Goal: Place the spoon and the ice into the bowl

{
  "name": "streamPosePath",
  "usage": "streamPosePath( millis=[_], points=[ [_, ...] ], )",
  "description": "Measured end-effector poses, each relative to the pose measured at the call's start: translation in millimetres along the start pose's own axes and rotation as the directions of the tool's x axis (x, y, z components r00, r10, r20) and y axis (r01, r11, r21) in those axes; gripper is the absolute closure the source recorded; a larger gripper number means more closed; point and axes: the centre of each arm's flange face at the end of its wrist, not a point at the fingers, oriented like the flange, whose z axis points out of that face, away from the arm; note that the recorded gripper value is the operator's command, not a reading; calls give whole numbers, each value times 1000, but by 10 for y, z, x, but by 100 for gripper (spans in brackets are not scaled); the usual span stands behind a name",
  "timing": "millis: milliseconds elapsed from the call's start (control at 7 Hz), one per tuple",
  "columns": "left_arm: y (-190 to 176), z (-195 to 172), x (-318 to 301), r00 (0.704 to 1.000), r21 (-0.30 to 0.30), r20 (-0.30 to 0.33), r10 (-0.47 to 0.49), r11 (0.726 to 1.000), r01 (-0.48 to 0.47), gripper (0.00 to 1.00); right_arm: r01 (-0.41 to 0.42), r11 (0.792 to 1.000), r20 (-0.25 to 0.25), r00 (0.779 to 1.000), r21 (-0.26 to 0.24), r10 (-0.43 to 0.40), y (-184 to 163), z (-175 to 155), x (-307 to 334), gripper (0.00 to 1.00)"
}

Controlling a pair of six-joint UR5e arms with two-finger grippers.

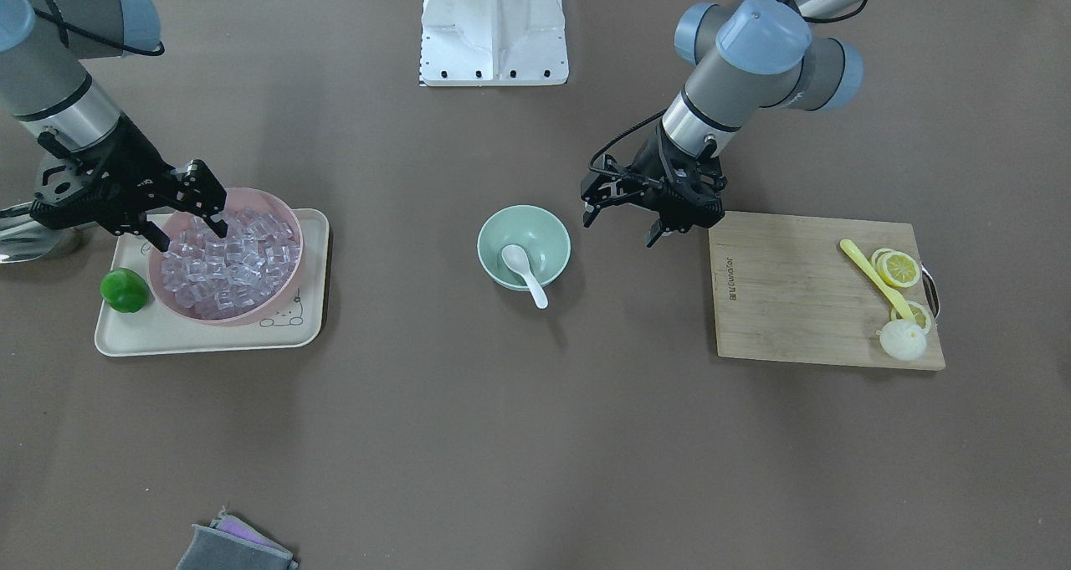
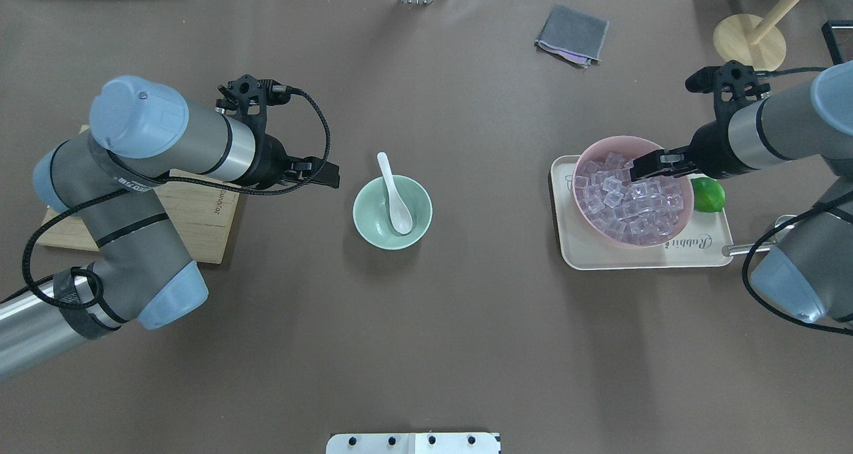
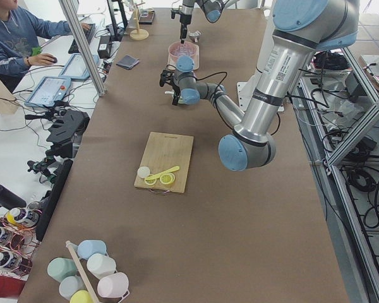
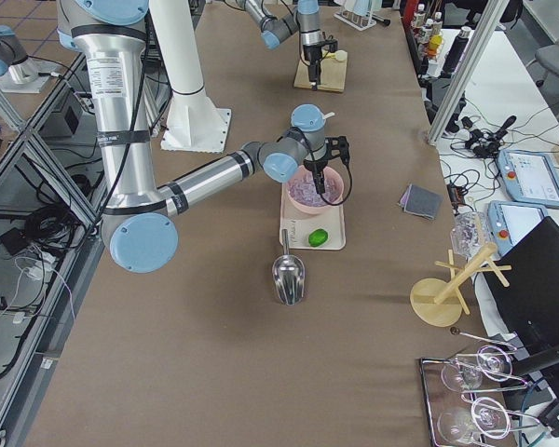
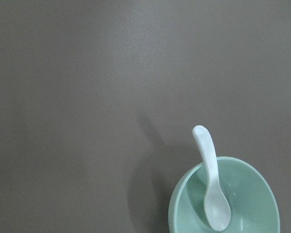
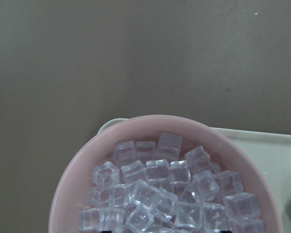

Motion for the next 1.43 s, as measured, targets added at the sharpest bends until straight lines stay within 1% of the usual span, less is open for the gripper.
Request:
streamPosePath(
  millis=[143, 429, 571, 857, 1143, 1429],
  points=[
    [8, -2, -25, 1000, 0, 3, -6, 1000, 6, 2, 29, 1000, 1, 1000, -3, -29, 63, 53, -92, 28],
    [17, 5, -57, 1000, -1, 8, -14, 1000, 14, 2, 94, 996, -14, 995, -5, -94, 136, 183, -206, 28],
    [25, 11, -84, 1000, -2, 12, -18, 1000, 18, 2, 107, 994, -21, 994, -13, -107, 164, 251, -223, 28],
    [15, 21, -117, 999, 18, 26, -21, 1000, 21, 2, 127, 991, -29, 991, -33, -128, 194, 413, -242, 32],
    [12, 17, -121, 999, 27, 30, -23, 999, 22, 2, 205, 978, -28, 978, -45, -207, 174, 489, -249, 36],
    [14, 5, -115, 999, 30, 29, -23, 999, 22, 2, 256, 965, -31, 966, -52, -258, 156, 546, -236, 37]
  ],
)
